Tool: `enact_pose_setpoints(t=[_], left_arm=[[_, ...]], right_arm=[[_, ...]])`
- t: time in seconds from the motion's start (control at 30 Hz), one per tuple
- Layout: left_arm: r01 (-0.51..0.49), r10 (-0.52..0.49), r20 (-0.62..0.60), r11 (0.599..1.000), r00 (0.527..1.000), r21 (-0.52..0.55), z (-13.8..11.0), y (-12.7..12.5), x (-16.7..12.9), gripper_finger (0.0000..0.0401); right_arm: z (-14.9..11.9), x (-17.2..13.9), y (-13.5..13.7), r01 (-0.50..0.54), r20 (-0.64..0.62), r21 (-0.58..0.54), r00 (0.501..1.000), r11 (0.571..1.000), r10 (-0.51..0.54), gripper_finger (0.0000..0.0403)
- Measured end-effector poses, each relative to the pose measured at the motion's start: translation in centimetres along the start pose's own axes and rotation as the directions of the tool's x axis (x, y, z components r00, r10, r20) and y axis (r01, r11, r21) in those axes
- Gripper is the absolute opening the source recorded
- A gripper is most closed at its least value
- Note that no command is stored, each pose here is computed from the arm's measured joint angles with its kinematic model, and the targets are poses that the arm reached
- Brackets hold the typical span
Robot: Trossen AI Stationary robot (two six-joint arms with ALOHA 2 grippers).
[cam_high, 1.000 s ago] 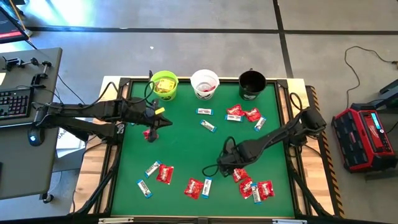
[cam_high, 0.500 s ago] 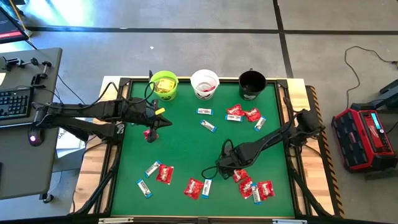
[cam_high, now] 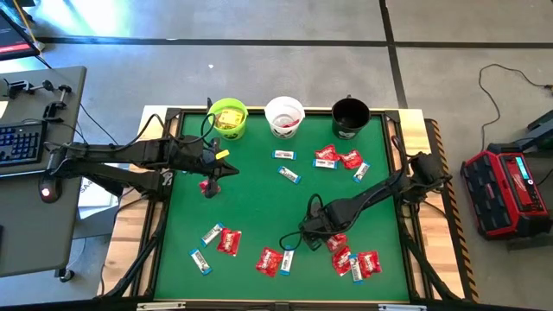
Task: Sort candy by brand, put in halloween buckets
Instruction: Put the red candy into the white bucket
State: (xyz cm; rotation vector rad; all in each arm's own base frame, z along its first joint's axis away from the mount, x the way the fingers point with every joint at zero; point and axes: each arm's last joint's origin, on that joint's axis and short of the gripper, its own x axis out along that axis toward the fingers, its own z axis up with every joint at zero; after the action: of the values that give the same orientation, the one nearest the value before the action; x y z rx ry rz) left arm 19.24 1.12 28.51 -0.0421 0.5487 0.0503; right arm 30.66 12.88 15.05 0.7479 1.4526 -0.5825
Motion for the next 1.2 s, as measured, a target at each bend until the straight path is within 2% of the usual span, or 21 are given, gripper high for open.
enact_pose_setpoints(t=[0.13,0.3,0.43,0.53,0.73,0.9,0.97,1.03,1.13,1.2], left_arm=[[0.0,0.0,0.0,1.0,1.0,0.018,0.0,0.0,0.0,0.0],[0.0,0.0,0.0,1.0,1.0,0.026,0.0,0.0,0.0,0.0],[-0.001,0.001,0.0,1.0,1.0,0.026,0.0,0.0,0.0,0.0],[0.0,0.0,0.0,1.0,1.0,0.026,0.0,0.0,0.0,0.0],[0.0,0.001,-0.018,1.0,1.0,0.026,-0.2,0.0,0.0,0.0],[0.0,0.001,-0.051,1.0,0.999,0.026,-0.5,0.0,0.0,0.0],[0.0,0.001,-0.052,1.0,0.999,0.025,-0.5,0.0,0.0,0.0],[0.0,0.001,-0.052,1.0,0.999,0.025,-0.5,0.0,0.0,0.0],[0.0,0.001,-0.052,1.0,0.999,0.025,-0.5,0.0,0.0,0.0],[0.0,0.001,-0.053,1.0,0.999,0.025,-0.5,0.0,0.0,0.0]], right_arm=[[0.2,-0.1,0.0,-0.009,-0.021,-0.003,1.0,1.0,0.009,0.0009],[0.4,-1.2,0.9,-0.041,-0.003,-0.071,0.999,0.997,0.04,0.0004],[0.6,-2.5,1.4,-0.033,-0.003,-0.142,0.999,0.989,0.033,0.0004],[0.9,-3.3,1.5,-0.022,-0.014,-0.238,1.0,0.971,0.019,0.0019],[1.5,-4.0,1.8,-0.085,-0.069,-0.478,0.996,0.874,0.059,0.011],[1.7,-3.6,1.4,-0.063,-0.048,-0.65,0.998,0.757,0.041,0.0185],[2.0,-3.4,1.6,-0.066,-0.025,-0.709,0.997,0.702,0.069,0.0203],[2.2,-3.1,1.6,-0.084,-0.025,-0.739,0.995,0.668,0.098,0.0212],[2.5,-2.4,1.3,-0.13,-0.054,-0.753,0.989,0.645,0.136,0.0214],[2.6,-2.1,1.0,-0.126,-0.059,-0.751,0.99,0.648,0.124,0.0213]])
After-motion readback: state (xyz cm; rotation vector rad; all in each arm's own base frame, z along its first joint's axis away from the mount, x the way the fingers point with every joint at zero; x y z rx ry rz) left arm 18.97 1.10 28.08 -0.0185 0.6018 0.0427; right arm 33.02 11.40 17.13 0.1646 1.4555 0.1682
